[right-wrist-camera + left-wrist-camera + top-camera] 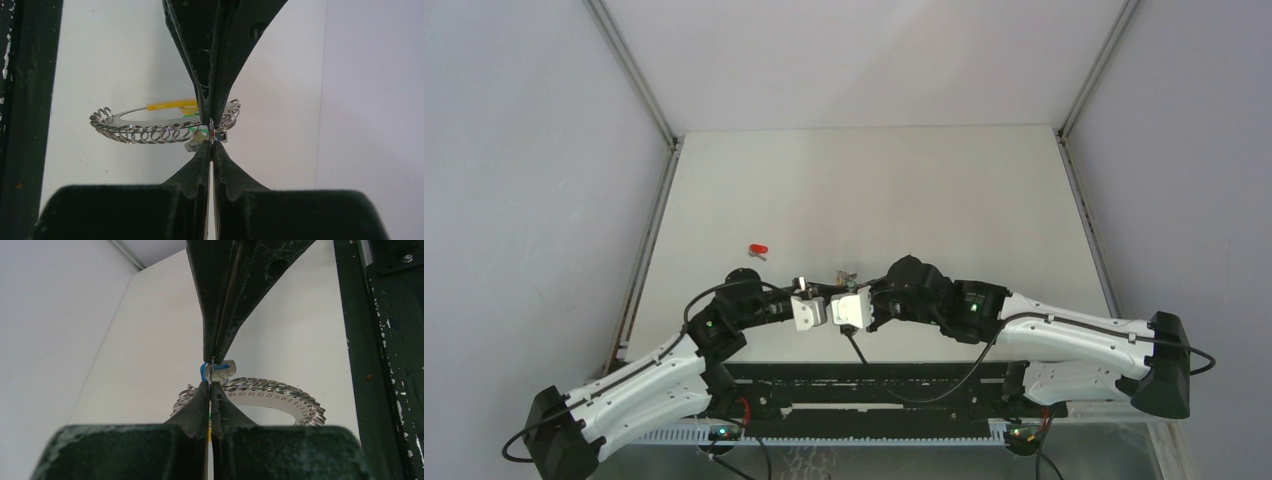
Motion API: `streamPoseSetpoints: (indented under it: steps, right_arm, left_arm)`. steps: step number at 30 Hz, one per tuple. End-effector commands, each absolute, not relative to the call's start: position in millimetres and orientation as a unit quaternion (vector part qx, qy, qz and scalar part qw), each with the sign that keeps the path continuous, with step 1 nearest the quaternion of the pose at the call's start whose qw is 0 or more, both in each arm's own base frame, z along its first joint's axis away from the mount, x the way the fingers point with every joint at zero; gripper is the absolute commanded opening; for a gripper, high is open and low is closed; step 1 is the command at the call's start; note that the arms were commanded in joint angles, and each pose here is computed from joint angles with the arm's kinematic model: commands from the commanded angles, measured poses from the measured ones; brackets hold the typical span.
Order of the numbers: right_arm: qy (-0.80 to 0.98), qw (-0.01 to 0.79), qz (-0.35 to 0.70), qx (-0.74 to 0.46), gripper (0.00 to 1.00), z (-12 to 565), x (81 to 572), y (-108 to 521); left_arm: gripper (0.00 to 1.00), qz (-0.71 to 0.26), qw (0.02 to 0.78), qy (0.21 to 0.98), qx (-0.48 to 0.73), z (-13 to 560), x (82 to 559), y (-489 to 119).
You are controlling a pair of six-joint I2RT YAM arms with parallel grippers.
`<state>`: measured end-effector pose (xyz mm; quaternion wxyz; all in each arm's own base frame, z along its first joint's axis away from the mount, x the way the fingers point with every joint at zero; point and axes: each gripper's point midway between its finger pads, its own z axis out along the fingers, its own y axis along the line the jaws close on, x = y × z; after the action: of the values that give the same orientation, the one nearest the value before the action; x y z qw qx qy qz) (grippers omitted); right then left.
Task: Put the keys on the keyring
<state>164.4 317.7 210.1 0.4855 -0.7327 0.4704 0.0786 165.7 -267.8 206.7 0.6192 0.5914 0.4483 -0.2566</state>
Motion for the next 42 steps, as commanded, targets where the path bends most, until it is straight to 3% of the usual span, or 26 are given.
streamPoseSetpoints:
  steps: [1,42]
  right_arm:
    - [0.462,0.511,0.079,-0.72,0.0,225.1,164.8,320.9]
    - [0.462,0.497,0.084,-0.729,0.0,216.7,160.7,322.3]
  left_arm:
    - [0.0,-0.254,0.656,0.419,0.574,248.0,168.3,-272.1]
    - [0.0,-0.261,0.662,0.407,0.572,254.8,164.3,-272.7]
